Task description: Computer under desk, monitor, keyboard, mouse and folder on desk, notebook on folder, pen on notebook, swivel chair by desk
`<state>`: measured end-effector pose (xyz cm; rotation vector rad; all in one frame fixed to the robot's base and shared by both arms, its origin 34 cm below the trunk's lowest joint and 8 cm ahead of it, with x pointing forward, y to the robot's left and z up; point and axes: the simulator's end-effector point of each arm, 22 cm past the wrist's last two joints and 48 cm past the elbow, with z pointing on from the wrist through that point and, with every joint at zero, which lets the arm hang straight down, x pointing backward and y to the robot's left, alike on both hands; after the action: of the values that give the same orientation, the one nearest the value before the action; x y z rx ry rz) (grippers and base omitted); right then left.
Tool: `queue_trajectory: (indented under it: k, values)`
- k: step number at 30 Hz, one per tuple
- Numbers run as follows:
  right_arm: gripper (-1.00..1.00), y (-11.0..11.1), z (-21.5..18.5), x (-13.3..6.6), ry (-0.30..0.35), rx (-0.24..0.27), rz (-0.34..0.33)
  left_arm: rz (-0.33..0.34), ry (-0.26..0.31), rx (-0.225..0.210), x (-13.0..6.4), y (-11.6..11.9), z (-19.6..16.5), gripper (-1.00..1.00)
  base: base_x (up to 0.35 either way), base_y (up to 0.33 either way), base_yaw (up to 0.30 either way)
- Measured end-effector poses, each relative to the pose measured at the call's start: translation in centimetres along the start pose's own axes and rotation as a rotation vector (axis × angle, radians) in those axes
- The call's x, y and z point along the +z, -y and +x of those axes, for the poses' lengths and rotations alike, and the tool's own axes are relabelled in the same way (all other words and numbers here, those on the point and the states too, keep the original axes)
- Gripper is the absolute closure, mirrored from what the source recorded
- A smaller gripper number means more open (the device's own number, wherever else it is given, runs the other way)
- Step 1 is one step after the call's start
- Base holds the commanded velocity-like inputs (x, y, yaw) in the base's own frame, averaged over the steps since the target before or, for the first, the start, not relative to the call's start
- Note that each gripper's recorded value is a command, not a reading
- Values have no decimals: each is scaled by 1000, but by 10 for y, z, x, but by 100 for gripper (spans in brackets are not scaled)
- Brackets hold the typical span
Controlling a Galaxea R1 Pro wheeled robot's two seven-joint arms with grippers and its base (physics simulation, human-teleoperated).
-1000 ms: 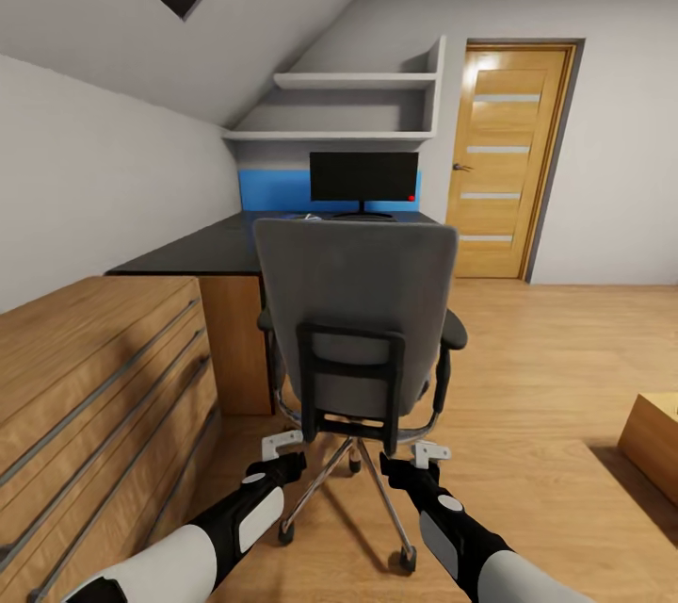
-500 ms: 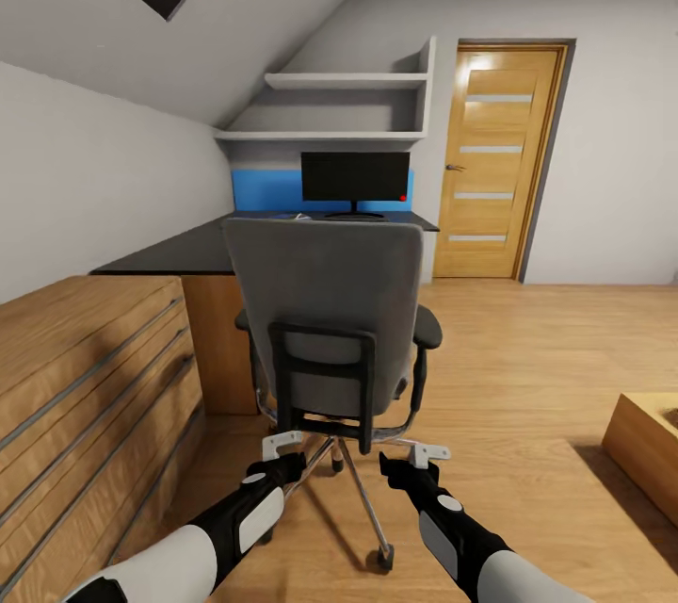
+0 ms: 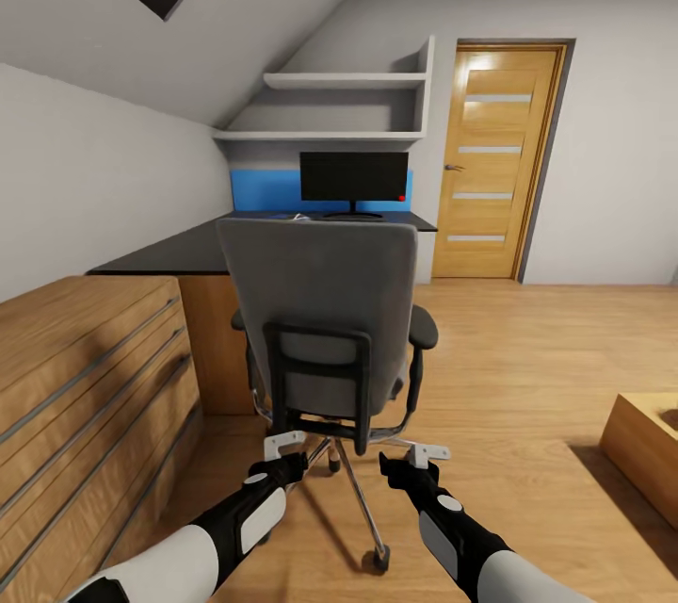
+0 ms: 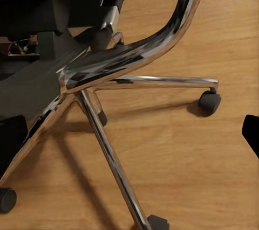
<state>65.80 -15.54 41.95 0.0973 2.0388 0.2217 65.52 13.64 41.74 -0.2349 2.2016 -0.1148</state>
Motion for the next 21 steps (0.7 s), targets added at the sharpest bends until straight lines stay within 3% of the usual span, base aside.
queue_trajectory:
  k: [15,21]
  values:
    - [-100,0,0,0,0,-1,-1,0,2,3,0,0,0,-100,119,-1,0]
    - [-100,0,2,0,-5,-4,1,-4,0,-1,0,-1,1,-100,221,-41,6]
